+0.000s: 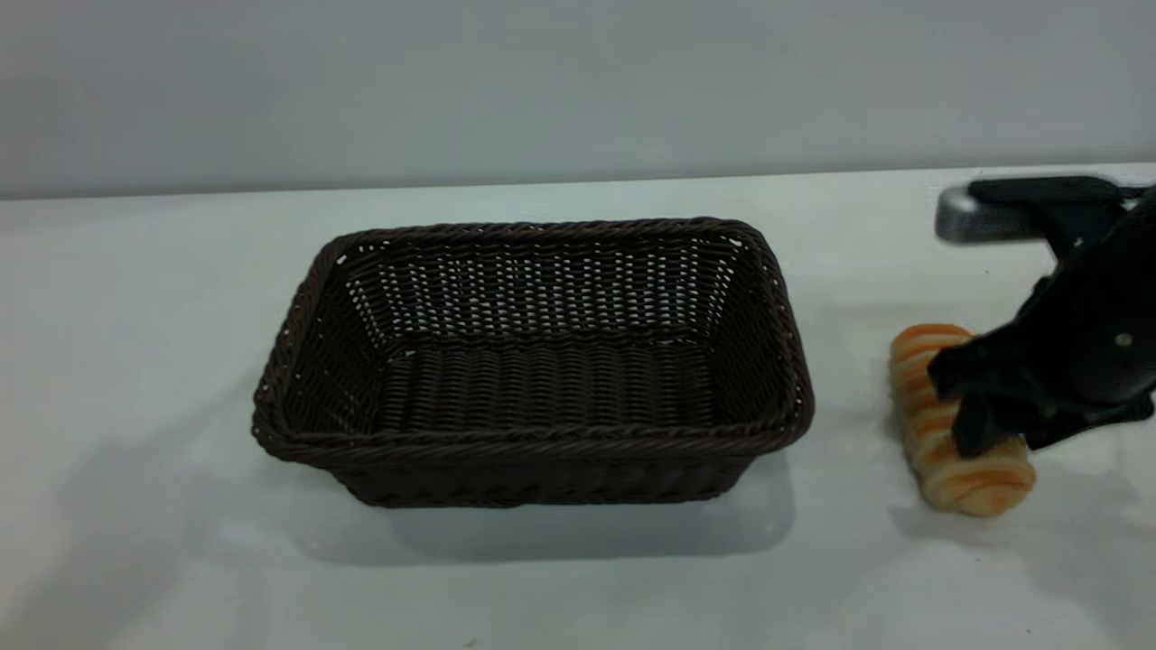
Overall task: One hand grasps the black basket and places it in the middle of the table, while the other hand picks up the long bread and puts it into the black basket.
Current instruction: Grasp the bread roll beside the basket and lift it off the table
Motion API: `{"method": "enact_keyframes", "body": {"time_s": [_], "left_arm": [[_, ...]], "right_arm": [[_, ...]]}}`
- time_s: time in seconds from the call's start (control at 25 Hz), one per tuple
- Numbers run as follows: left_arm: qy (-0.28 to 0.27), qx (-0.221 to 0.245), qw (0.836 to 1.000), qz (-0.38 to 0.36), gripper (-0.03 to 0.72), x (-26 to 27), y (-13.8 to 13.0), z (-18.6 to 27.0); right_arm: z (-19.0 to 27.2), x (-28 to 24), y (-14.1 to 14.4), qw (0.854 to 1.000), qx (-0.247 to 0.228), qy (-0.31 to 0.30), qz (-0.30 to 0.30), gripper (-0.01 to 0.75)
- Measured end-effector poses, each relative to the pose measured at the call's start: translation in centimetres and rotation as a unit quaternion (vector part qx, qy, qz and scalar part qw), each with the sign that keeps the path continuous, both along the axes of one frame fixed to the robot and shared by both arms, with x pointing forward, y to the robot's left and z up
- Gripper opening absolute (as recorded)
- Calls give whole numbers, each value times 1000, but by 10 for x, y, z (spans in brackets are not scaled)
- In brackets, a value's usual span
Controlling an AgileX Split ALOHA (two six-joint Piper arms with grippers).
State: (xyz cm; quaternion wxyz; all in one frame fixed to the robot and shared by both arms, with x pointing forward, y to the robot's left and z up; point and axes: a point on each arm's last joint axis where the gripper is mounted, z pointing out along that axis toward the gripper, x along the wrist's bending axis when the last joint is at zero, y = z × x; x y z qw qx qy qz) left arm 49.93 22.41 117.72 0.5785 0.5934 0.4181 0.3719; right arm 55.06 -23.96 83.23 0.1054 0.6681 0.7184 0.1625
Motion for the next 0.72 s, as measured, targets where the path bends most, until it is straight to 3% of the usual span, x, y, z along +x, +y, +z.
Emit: {"method": "enact_keyframes", "body": {"time_s": [0.24, 0.32, 0.48, 0.72], "left_arm": [[0, 0, 1000, 0, 594, 0, 0, 0], [0, 0, 1000, 0, 594, 0, 0, 0], [-1, 0, 1000, 0, 594, 0, 0, 0], [-1, 1, 1000, -1, 594, 0, 0, 0]], "right_arm": [[-22, 3, 0, 1000, -9, 18, 0, 390], [-23, 4, -1, 1000, -11, 16, -1, 314], [-20, 4, -1, 1000, -14, 10, 6, 79], [14, 11, 1, 999, -9, -42, 15, 41]]}}
